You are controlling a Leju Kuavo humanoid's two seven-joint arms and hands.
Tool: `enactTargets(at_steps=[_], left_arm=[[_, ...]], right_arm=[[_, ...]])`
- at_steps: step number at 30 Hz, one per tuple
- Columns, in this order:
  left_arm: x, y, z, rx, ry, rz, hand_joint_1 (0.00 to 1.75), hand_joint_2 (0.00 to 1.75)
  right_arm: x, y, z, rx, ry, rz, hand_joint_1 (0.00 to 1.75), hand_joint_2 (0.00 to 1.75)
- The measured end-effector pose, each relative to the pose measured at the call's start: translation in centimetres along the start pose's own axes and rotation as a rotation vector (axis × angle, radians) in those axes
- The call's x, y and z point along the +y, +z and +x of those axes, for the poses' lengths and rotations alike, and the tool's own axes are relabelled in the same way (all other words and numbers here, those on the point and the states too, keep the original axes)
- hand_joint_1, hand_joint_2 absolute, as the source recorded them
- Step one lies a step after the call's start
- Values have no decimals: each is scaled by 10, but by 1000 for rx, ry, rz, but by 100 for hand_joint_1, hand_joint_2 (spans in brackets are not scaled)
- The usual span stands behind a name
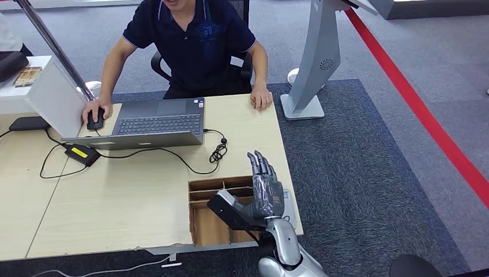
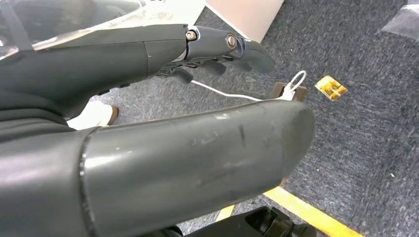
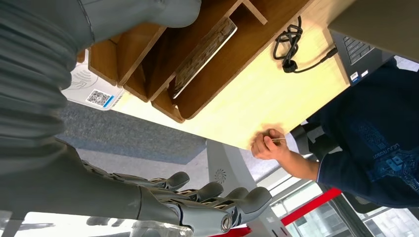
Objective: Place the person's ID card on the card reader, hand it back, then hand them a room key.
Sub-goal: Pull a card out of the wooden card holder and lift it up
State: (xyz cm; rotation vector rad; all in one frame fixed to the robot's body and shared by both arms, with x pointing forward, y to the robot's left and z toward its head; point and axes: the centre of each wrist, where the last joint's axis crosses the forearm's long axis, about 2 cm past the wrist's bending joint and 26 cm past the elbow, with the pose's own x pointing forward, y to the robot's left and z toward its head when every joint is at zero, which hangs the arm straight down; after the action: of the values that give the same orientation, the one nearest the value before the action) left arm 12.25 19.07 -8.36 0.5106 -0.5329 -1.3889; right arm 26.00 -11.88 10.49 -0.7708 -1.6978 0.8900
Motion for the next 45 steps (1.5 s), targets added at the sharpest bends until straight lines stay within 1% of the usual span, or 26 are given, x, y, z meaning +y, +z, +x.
enactTargets(at_steps=[45], left_arm=[[-2,1,1,5,9,-7,0,0]], right_arm=[[2,4,-6,22,10,-1,0,175]])
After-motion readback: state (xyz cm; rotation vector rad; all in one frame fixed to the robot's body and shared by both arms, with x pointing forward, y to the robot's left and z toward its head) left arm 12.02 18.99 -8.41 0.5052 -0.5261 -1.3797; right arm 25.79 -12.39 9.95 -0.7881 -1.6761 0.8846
